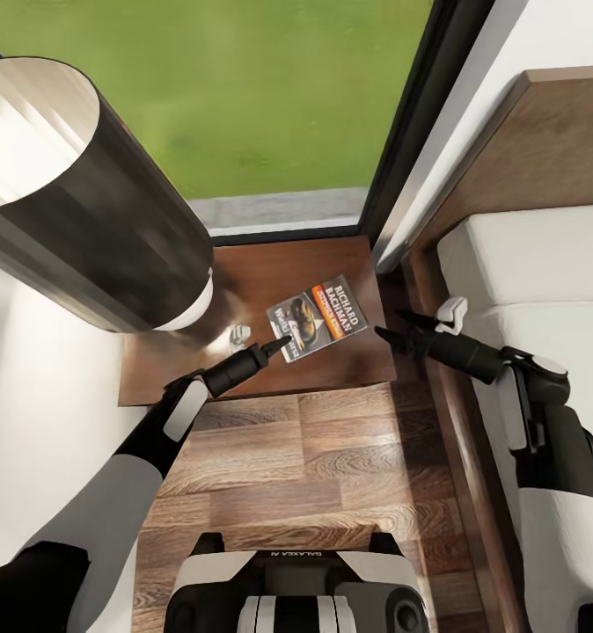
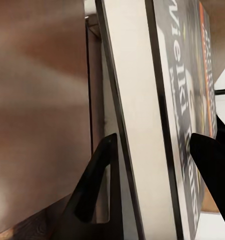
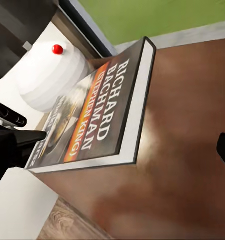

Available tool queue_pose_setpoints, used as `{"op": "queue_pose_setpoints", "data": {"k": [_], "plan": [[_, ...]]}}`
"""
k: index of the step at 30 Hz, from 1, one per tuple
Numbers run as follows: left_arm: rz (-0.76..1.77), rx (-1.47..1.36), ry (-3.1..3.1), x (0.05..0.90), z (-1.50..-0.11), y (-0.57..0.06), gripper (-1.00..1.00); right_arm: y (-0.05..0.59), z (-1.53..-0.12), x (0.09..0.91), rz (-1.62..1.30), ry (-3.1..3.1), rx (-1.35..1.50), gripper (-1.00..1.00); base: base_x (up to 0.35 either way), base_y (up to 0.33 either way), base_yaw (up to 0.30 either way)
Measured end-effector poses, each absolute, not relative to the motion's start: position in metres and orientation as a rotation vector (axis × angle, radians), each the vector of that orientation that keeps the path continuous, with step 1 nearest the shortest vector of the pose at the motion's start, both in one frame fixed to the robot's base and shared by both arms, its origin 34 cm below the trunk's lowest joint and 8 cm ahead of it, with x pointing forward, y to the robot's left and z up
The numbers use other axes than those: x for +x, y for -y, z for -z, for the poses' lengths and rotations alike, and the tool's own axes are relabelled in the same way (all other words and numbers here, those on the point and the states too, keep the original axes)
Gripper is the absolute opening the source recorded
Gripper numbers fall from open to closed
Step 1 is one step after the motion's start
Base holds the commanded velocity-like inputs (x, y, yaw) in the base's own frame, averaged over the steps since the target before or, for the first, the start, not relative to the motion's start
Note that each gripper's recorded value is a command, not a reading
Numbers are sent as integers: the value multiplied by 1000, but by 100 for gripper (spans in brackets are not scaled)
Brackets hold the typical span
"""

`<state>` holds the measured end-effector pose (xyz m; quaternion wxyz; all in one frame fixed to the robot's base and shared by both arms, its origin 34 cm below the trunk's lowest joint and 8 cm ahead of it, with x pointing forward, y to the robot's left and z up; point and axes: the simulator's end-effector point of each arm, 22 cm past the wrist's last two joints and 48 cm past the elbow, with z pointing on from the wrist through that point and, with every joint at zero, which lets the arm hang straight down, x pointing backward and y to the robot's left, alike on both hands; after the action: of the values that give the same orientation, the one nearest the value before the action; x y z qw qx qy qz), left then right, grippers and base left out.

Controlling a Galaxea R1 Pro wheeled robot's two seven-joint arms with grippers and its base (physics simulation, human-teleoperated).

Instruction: In the bedroom, move the book from the bed onto either nightstand, and place the two sandals side by side next to the bed.

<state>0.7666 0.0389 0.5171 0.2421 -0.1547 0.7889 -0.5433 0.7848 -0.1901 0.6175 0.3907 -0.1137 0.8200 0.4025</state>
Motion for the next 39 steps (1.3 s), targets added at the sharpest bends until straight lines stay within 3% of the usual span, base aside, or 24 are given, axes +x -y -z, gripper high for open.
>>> {"op": "queue_pose_setpoints", "data": {"k": [15,39], "plan": [[1408,-470,-2223,743,-490,-80,-100,187,-601,773,-1057,-2143,-246,100,0,0,0],[1406,-488,-2225,740,-487,-82,-100,187,-599,771,-1063,-2152,-237,100,-50,-27,0]]}}
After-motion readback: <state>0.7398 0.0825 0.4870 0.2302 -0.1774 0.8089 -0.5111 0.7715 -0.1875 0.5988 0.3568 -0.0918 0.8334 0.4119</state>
